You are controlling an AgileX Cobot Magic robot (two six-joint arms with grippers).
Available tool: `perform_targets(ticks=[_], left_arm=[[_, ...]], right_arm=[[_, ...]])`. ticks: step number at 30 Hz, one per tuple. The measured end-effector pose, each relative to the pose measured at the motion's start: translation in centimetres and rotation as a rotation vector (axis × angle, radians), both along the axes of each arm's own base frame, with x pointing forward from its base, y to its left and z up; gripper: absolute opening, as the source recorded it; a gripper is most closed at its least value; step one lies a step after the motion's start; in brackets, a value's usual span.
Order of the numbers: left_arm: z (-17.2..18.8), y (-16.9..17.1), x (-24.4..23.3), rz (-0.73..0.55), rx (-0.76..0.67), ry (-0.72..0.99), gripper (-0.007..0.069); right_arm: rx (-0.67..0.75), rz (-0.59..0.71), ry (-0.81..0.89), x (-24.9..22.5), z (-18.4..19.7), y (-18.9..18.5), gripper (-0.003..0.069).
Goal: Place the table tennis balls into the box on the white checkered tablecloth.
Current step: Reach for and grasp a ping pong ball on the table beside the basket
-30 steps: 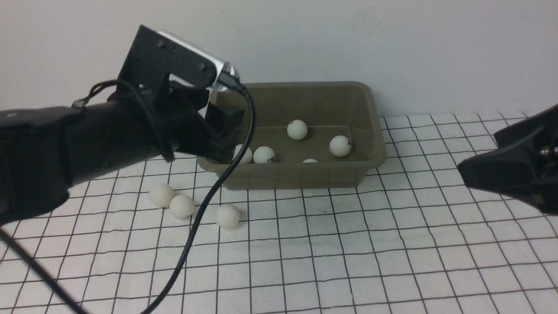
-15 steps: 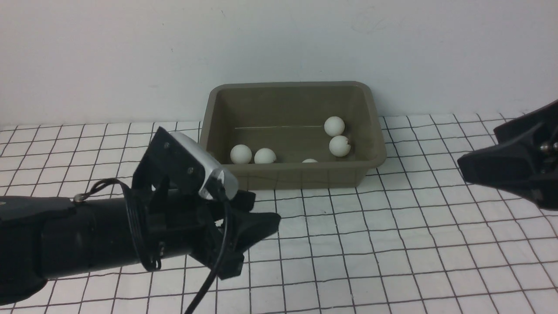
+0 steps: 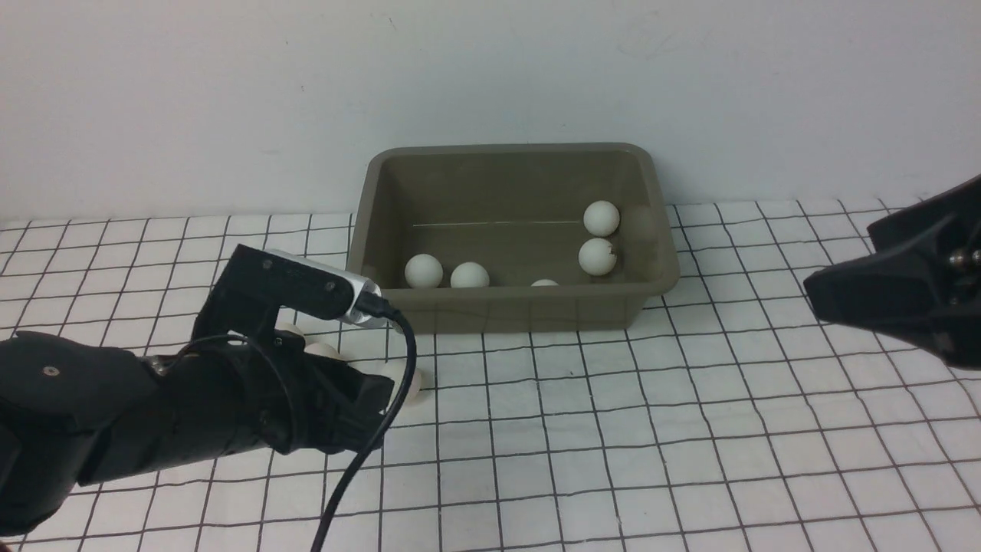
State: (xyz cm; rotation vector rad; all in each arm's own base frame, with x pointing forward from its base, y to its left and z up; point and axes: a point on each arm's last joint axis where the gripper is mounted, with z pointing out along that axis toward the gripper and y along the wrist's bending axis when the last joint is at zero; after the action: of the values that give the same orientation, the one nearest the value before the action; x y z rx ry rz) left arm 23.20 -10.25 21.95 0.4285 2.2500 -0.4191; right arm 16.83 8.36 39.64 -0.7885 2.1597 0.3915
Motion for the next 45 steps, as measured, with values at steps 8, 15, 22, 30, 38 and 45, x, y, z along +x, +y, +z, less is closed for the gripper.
perform_targets(ticks=[8, 15, 22, 30, 38, 45], left_arm=[[-2.7, -0.3, 2.4, 0.014, 0.089, 0.05, 0.0342], [-4.4, -1.5, 5.7, -0.011, 0.132, 0.076, 0.0369], [-5.8, -2.2, 7.3, -0.023, 0.135, 0.108, 0.0468], [-8.5, -2.7, 8.7, -0.027, 0.158, 0.169, 0.0479], [-8.6, -2.7, 8.8, -0.021, 0.165, 0.163, 0.0121], [-4.4, -3.1, 8.0, -0.078, 0.088, 0.084, -0.0004]], right_arm=[[0.003, -0.003, -0.009, 0.1, 0.1, 0.0, 0.0462], [0.002, -0.002, -0.007, 0.0, 0.0, 0.0, 0.0462], [0.0, 0.0, -0.003, 0.0, 0.0, 0.0, 0.0462], [0.003, 0.0, -0.002, 0.0, 0.0, 0.0, 0.0462], [0.003, 0.0, -0.002, 0.0, 0.0, 0.0, 0.0462], [0.005, -0.001, -0.005, 0.0, 0.0, 0.0, 0.0462]])
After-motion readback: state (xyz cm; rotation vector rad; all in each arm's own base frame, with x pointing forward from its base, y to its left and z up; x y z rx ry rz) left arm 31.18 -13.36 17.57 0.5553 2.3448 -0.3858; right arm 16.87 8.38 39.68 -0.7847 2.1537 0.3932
